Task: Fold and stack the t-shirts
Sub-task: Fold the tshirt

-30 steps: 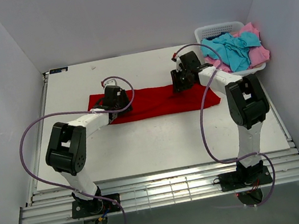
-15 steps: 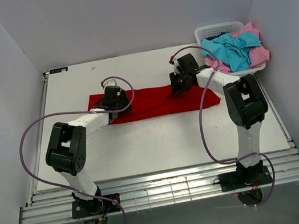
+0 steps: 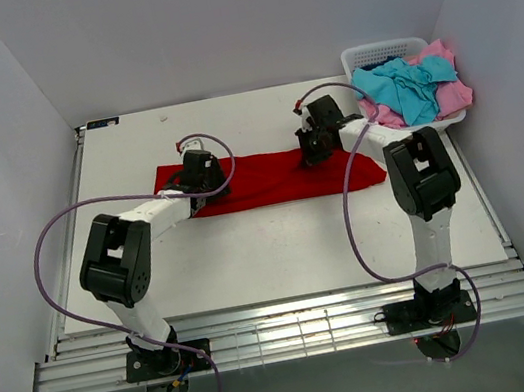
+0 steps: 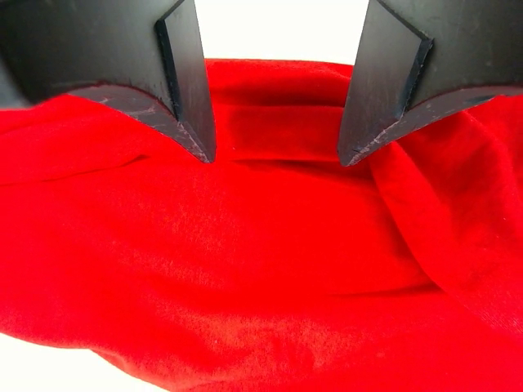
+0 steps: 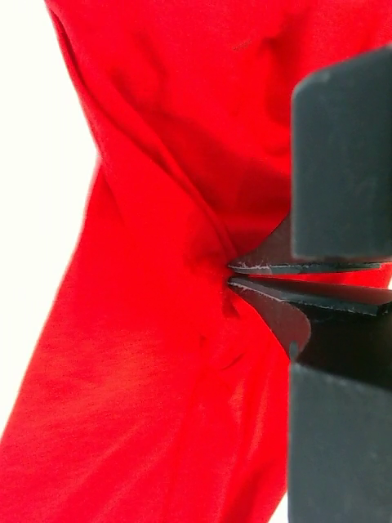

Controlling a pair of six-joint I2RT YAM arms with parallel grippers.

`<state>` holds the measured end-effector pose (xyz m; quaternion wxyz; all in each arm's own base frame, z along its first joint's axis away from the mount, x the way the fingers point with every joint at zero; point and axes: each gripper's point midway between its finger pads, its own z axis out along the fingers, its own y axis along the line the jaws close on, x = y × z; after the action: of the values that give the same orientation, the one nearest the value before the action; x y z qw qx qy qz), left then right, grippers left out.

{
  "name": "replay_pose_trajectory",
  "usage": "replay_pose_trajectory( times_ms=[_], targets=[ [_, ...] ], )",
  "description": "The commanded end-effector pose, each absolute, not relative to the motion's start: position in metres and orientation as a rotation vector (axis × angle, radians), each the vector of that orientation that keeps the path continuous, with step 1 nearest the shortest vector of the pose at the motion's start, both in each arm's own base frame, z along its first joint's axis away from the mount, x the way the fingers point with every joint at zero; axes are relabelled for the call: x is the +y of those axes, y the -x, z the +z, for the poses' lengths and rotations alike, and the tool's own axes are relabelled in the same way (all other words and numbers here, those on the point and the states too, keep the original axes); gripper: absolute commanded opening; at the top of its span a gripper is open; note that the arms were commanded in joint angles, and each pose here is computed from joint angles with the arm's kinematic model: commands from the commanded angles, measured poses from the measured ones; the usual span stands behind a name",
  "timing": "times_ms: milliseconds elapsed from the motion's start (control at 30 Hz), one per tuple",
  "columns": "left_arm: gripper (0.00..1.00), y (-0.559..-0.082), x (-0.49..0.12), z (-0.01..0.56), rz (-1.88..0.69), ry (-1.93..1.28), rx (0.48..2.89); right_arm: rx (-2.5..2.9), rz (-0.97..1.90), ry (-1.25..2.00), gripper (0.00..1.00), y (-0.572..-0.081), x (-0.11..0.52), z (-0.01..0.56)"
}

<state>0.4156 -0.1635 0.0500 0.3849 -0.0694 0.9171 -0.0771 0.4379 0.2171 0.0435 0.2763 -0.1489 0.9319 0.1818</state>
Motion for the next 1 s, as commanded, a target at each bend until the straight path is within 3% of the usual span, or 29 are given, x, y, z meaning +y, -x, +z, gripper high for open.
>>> replay_pose_trajectory(
  times_ms=[0, 233, 767, 867, 900, 967],
  targets=[
    [0.71, -0.421, -0.163, 0.083, -0.216, 0.188, 2.25, 2.398, 0.521, 0.401, 0.08, -0.467, 0.234, 0.067],
    [0.72, -0.422, -0.159, 0.091, -0.208, 0.182, 2.211, 2.297, 0.527, 0.348, 0.08, -0.498, 0.243, 0.1],
    [0.67, -0.401, -0.18, 0.107, -0.417, 0.199, 2.172, 2.369, 0.465, 0.309, 0.09, -0.521, 0.244, 0.058],
    [0.66, -0.397, -0.189, 0.104, -0.471, 0.194, 2.187, 2.374, 0.446, 0.316, 0.17, -0.521, 0.242, 0.053],
    [0.66, -0.396, -0.192, 0.104, -0.491, 0.191, 2.191, 2.37, 0.444, 0.321, 0.3, -0.522, 0.242, 0.054],
    [0.63, -0.393, -0.198, 0.102, -0.522, 0.19, 2.195, 2.348, 0.435, 0.332, 0.38, -0.525, 0.241, 0.059]
  ],
)
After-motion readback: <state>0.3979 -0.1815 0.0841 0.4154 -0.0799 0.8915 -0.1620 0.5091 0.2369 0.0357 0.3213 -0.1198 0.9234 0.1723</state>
